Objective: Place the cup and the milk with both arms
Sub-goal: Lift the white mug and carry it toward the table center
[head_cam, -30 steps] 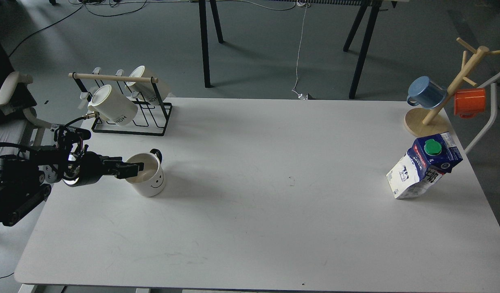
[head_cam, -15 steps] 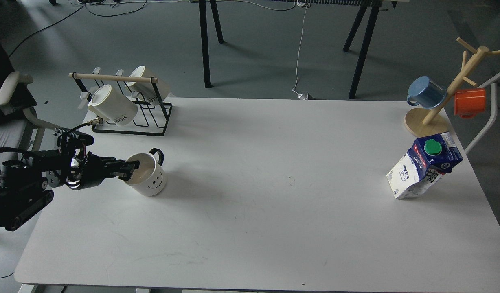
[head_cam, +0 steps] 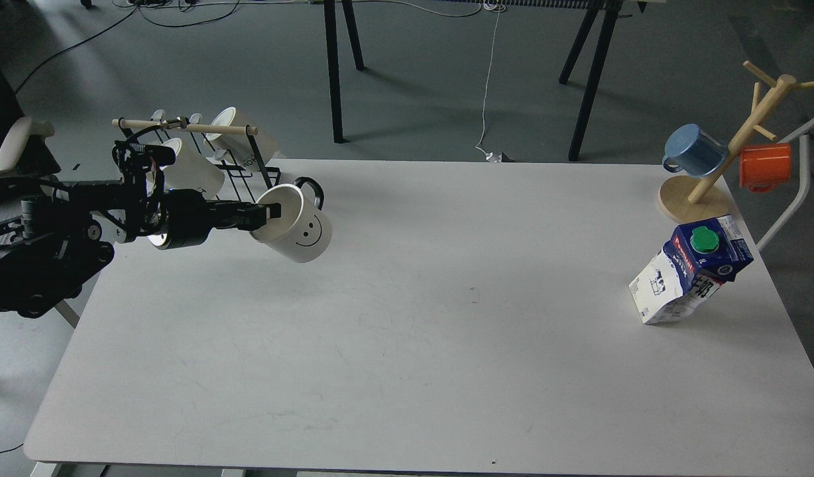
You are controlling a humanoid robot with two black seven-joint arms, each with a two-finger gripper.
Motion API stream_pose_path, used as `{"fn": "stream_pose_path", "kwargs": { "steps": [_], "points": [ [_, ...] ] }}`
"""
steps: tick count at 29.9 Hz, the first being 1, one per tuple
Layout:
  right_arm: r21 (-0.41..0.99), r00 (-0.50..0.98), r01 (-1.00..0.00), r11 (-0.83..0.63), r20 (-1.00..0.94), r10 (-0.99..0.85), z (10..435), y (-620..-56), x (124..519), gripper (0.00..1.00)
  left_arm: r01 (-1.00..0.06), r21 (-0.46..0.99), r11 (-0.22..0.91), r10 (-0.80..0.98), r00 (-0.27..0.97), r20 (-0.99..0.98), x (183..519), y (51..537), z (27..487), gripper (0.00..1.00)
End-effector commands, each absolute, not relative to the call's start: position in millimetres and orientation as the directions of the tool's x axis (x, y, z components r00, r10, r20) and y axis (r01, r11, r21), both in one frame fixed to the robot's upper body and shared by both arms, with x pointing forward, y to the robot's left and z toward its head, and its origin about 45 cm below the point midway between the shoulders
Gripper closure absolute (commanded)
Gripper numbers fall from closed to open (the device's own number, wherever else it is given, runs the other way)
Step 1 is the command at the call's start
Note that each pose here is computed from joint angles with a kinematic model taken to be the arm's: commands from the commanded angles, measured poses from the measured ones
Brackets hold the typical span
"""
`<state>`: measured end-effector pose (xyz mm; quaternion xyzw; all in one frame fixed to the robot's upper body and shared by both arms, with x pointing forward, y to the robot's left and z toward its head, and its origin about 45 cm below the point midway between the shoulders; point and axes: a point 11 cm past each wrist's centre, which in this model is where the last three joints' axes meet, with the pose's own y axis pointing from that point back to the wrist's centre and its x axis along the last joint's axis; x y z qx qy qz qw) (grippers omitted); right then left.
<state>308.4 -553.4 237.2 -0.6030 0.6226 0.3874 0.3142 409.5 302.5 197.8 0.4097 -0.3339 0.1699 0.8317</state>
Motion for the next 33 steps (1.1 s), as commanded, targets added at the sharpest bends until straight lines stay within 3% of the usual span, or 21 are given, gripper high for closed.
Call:
{"fn": "stream_pose_path", "kwargs": {
  "steps": [1,5,14,20,33],
  "points": [
    [0.114,-0.093,-0.993,-0.011,-0.856,-0.508,234.1,-558.7,305.7,0.04,-0.499,0.530,0.686,-0.012,0.720,0.694,419.9,240.3,194.7,0.98],
    [0.119,-0.112,-0.993,0.019,-0.849,-0.517,236.3,-569.8,302.0,0.04,-0.444,0.560,0.700,-0.072,0.736,0.673,422.4,190.4,166.9,0.98],
    [0.124,-0.122,-0.992,0.032,-0.842,-0.525,238.7,-576.0,299.8,0.04,-0.367,0.637,0.677,-0.209,0.734,0.646,399.3,145.3,110.8,0.98],
    [0.125,-0.119,-0.992,0.024,-0.844,-0.524,238.1,-573.9,300.5,0.04,-0.384,0.644,0.662,-0.205,0.734,0.648,397.0,151.4,100.1,0.96],
    [0.131,-0.125,-0.991,0.026,-0.844,-0.521,235.6,-574.1,299.4,0.04,-0.368,0.659,0.656,-0.208,0.751,0.626,387.6,154.7,88.3,0.81]
  ]
}}
